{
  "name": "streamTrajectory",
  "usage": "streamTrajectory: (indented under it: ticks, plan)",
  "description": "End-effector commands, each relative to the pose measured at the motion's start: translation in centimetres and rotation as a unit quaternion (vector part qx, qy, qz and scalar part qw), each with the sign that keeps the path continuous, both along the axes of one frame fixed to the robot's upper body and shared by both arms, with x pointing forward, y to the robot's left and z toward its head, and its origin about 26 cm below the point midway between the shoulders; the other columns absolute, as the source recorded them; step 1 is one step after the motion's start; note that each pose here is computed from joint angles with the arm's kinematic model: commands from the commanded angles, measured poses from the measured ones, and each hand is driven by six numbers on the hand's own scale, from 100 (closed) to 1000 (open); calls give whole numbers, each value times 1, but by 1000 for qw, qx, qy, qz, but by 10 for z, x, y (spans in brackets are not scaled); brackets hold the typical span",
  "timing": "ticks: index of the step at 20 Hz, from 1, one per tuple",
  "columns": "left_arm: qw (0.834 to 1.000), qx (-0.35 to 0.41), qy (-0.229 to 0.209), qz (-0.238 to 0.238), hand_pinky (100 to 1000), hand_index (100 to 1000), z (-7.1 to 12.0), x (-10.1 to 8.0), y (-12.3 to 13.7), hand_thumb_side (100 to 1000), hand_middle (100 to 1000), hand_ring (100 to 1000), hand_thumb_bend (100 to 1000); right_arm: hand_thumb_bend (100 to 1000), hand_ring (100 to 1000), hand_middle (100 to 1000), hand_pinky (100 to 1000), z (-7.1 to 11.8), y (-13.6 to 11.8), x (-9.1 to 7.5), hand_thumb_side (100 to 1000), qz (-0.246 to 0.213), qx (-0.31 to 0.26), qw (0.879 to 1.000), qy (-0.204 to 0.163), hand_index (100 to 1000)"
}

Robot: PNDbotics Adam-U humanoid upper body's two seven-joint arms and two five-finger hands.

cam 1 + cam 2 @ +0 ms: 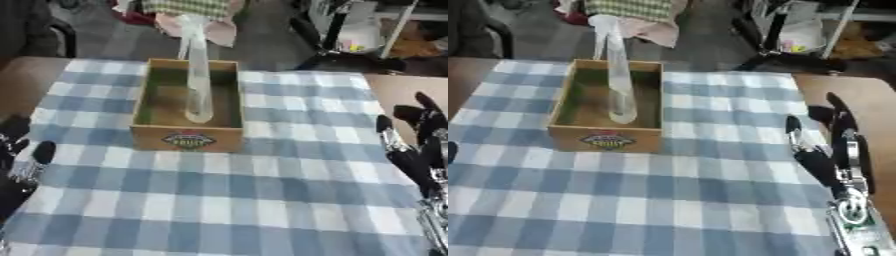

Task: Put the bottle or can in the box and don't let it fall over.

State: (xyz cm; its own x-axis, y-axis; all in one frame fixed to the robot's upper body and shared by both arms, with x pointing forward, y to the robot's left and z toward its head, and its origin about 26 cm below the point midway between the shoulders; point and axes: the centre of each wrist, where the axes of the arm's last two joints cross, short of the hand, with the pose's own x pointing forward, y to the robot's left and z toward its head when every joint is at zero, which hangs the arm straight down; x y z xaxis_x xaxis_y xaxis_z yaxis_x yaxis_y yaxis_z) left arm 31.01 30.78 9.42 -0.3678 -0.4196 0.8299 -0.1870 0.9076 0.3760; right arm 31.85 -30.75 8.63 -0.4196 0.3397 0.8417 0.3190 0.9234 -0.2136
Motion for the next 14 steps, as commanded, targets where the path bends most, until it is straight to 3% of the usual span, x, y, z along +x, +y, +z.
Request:
streamTrajectory:
  ticks: [1,12,13,14]
  plan:
    - [1000,6,-10,-1,943,968,6,0,3,685,873,942,615,304,808,725,978,9,-1,0,343,1,-1,1000,-15,954]
    - [1000,6,-9,-2,943,968,6,0,3,685,872,942,616,296,807,713,980,2,-1,-3,330,0,3,1000,-5,944]
    - [1000,6,-9,-2,943,968,6,0,3,685,872,942,617,293,801,652,978,2,-1,-3,322,-1,3,1000,-4,906]
    - [1000,6,-9,-2,943,969,6,0,3,685,872,942,616,281,771,509,966,1,-2,-4,300,-3,4,1000,-3,783]
